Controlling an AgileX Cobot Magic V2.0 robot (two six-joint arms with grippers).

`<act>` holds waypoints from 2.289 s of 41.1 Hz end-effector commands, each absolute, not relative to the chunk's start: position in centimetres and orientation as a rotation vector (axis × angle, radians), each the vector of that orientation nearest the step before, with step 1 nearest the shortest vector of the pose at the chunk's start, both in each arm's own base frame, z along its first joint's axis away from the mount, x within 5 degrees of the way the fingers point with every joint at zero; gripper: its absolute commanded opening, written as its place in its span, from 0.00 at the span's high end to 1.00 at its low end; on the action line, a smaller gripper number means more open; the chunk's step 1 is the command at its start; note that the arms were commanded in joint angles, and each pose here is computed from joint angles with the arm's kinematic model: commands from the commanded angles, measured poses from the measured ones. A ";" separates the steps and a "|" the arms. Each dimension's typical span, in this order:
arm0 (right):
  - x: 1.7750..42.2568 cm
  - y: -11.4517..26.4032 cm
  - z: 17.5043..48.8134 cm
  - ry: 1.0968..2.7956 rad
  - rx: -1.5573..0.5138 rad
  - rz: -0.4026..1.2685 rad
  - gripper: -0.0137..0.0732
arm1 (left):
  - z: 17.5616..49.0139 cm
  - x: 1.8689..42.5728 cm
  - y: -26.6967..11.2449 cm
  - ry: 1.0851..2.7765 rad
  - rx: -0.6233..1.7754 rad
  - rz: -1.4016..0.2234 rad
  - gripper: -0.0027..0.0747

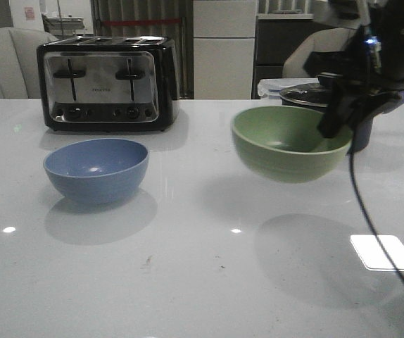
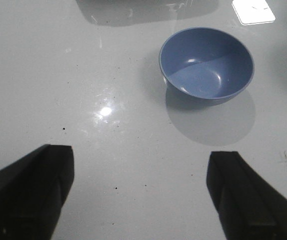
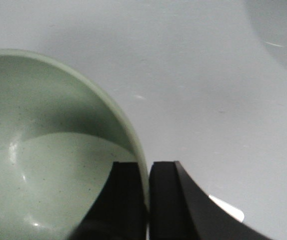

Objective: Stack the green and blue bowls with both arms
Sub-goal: 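Carry the green bowl toward the table center and set it down, then release the green bowl and lift the right gripper away, then lower the left gripper onto the blue bowl rim and grasp it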

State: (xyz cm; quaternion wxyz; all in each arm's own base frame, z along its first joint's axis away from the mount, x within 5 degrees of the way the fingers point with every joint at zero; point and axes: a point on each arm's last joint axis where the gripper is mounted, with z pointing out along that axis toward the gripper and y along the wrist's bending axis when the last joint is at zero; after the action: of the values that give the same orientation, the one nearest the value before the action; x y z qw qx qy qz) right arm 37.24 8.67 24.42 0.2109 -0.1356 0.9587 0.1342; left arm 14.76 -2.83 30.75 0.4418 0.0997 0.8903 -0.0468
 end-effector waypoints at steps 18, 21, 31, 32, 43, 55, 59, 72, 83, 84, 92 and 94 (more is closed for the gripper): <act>34.8 19.1 22.4 2.601 -0.789 0.393 0.77 | 32.3 15.2 -3.0 2.105 0.234 -0.128 0.21; 34.9 18.9 22.1 2.602 -0.813 0.357 0.77 | 32.3 15.2 -3.0 2.105 0.234 -0.128 0.21; 35.0 18.8 22.5 2.585 -0.823 0.337 0.47 | 32.3 15.2 -3.0 2.105 0.234 -0.128 0.21; 34.9 18.8 22.7 2.579 -0.822 0.338 0.43 | 32.3 15.2 -3.0 2.105 0.234 -0.128 0.21; 31.8 17.3 29.6 2.388 -0.770 0.364 0.35 | 32.3 15.2 -3.0 2.105 0.234 -0.128 0.21; 24.1 13.4 33.8 2.211 -0.720 0.365 0.35 | 32.3 15.2 -3.0 2.105 0.234 -0.128 0.21; 21.2 12.0 34.2 2.174 -0.712 0.368 0.35 | 32.3 15.2 -3.0 2.104 0.234 -0.128 0.21; 14.4 8.8 33.0 2.117 -0.698 0.392 0.35 | 32.0 15.7 -3.1 2.122 0.237 -0.126 0.21; 12.2 7.7 32.2 2.095 -0.696 0.395 0.35 | 31.8 18.5 -4.9 2.182 0.317 -0.167 0.21; 12.2 7.7 32.2 2.095 -0.696 0.395 0.35 | 32.0 18.9 -5.1 2.181 0.322 -0.170 0.21; 12.2 7.7 32.2 2.095 -0.696 0.395 0.35 | 31.4 23.4 -6.4 2.250 0.336 -0.167 0.21; 12.2 7.7 32.2 2.095 -0.696 0.395 0.35 | 31.3 24.6 -6.7 2.260 0.337 -0.166 0.21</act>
State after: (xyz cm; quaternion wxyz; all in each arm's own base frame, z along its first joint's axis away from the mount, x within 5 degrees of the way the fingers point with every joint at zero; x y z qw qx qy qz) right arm 11.92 7.65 30.82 0.3927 -0.2868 0.8604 0.1523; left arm 22.62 -6.01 29.59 0.3665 0.1377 0.9184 -0.0572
